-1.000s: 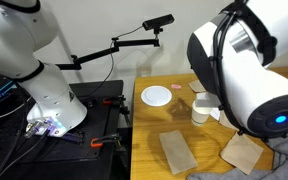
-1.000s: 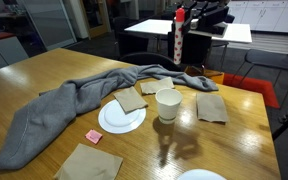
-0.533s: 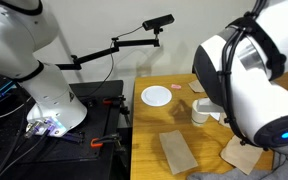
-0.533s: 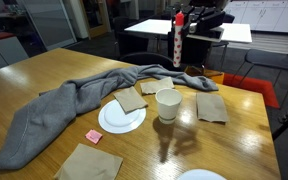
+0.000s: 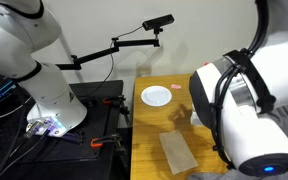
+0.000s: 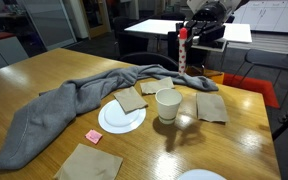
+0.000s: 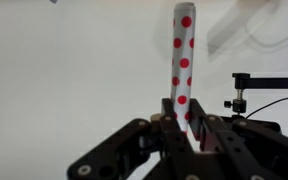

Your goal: Put the marker inside the cup

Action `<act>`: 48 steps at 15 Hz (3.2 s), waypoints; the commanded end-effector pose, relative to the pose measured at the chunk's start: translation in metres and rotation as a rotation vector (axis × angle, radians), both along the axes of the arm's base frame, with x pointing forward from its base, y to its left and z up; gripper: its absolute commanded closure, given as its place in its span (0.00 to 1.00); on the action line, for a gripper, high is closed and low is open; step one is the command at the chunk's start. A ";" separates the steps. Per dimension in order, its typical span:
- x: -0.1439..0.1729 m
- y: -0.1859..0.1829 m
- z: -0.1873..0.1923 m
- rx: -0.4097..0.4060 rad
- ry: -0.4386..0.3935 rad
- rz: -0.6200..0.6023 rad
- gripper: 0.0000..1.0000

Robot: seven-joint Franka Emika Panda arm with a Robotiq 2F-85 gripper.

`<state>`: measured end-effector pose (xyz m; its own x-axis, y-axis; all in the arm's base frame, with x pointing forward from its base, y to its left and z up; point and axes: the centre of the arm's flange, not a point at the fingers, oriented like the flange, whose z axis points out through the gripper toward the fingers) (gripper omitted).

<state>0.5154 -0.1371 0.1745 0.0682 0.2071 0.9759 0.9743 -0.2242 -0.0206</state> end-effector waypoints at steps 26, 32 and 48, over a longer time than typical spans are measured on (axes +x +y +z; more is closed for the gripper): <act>0.001 0.001 -0.119 0.025 0.047 0.026 0.95; -0.002 0.009 -0.138 0.033 0.068 0.030 0.95; -0.003 0.007 -0.150 -0.057 0.101 -0.017 0.47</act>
<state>0.5146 -0.1346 0.0240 0.1748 0.2310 0.9571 0.9626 -0.2444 -0.1168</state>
